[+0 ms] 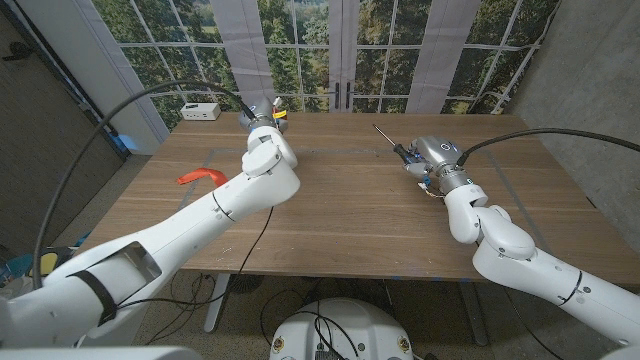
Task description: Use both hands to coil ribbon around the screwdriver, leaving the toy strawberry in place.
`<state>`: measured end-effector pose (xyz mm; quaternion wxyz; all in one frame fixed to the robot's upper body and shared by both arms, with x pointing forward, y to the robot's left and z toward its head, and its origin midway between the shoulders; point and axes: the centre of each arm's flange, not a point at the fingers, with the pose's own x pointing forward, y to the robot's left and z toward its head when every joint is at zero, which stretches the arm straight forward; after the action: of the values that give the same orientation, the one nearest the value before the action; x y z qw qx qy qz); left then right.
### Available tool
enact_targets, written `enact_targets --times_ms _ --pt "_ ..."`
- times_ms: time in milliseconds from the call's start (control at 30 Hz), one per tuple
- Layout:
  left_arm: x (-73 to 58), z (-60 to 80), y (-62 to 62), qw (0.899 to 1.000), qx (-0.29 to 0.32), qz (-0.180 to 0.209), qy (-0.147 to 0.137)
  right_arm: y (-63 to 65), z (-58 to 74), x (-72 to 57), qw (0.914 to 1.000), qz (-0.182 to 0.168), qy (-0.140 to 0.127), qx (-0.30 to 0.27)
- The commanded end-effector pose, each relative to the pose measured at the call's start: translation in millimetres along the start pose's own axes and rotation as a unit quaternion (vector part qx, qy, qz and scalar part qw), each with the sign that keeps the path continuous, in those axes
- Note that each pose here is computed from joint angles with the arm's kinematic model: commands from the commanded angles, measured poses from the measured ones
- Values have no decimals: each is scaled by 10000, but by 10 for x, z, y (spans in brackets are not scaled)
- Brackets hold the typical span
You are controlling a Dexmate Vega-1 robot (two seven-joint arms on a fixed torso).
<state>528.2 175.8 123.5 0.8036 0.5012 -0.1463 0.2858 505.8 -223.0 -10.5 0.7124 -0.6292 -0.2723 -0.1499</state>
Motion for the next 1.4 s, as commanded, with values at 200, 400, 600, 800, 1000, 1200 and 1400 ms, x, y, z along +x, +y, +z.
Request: enact_targets --times_ms 200,400,600,800,1000,1200,1400 --pt "-9 121 482 9911 1069 -789 -85 -58 184 20 9975 -81 -551 442" --pt "-6 186 522 9905 1109 -763 -283 -100 292 45 9939 -91 -876 661" --pt "3 230 568 9903 1152 -700 -343 -146 378 70 9907 -149 -1116 770" --pt "13 236 627 9914 1107 -584 -382 -204 440 101 9868 -172 -1320 918" --pt "36 196 668 9957 681 -391 -495 -235 519 146 9812 -187 -1561 1120" --pt "85 187 695 9971 340 -298 -612 -267 611 194 9785 -234 -1732 1099" --pt "137 235 759 9971 247 -252 -674 -272 719 262 9751 -210 -1910 1104"
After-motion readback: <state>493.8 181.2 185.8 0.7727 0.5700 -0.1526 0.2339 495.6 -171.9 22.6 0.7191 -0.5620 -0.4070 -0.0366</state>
